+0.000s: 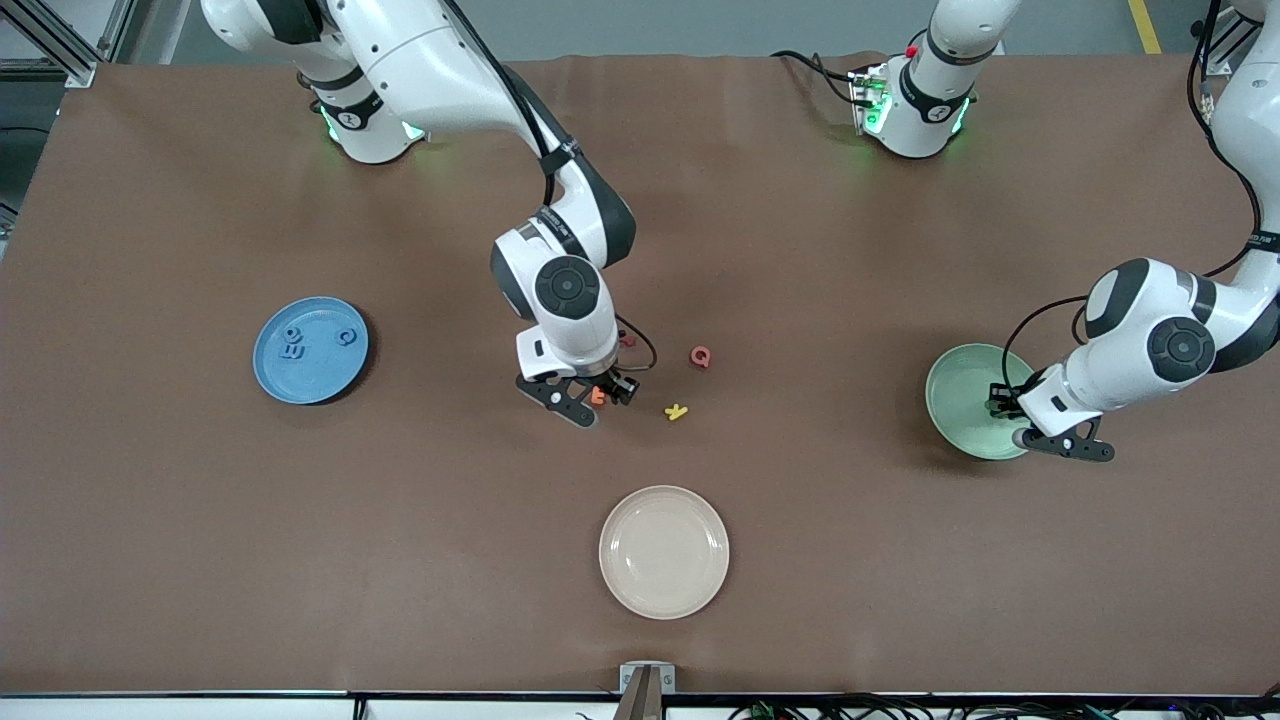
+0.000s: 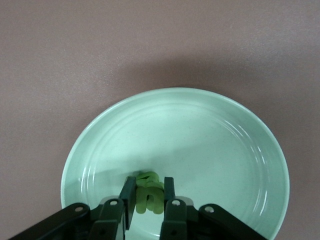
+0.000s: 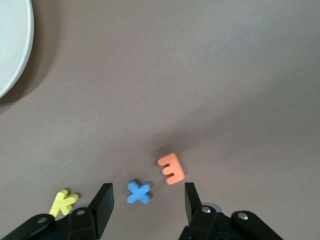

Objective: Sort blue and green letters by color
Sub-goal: 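Grasp the blue x with the right gripper while the left gripper rises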

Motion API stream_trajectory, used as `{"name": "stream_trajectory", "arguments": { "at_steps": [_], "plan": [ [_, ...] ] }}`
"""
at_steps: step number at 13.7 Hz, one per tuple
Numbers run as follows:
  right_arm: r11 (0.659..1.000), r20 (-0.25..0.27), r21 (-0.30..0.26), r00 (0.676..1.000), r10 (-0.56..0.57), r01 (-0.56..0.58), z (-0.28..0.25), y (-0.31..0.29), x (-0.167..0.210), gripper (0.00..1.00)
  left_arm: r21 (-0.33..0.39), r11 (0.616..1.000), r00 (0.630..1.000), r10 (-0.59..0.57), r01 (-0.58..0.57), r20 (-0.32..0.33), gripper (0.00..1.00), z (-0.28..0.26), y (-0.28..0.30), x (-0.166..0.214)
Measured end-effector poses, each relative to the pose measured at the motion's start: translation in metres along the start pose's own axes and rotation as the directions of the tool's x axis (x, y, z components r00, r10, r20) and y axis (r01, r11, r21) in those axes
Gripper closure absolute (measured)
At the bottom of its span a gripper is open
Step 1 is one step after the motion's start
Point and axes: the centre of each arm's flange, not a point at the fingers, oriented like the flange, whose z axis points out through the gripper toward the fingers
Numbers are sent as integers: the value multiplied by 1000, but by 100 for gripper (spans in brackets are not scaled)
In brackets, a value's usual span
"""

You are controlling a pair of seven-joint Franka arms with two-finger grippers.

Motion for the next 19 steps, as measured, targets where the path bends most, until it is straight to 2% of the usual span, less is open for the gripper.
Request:
{"name": "stream_trajectory", "arguments": {
  "at_steps": [3, 8, 10, 12, 17, 19],
  "plan": [
    [999, -6, 2, 998, 55, -55, 18, -9, -11, 37, 0, 1000, 1000, -2, 2, 1, 74, 0, -1, 0],
    [997, -8, -6, 997, 83, -83, 31, -13, -16, 37, 0, 1000, 1000, -4, 4, 1, 74, 1, -2, -1],
    [996, -10, -3, 995, 95, -95, 35, -17, -18, 37, 0, 1000, 1000, -5, 5, 2, 70, 1, -3, -1],
    [995, -12, -2, 995, 96, -96, 39, -20, -22, 37, 1, 1000, 1000, -5, 5, 2, 55, 1, -3, -1],
    [995, -11, -10, 995, 94, -94, 47, -22, -31, 38, 6, 1000, 1000, -9, 9, -25, 4, -12, -5, 6],
    [995, -11, -16, 995, 95, -95, 52, -21, -31, 38, 14, 1000, 998, -5, 6, -57, 0, -29, -3, 15]
  ]
}}
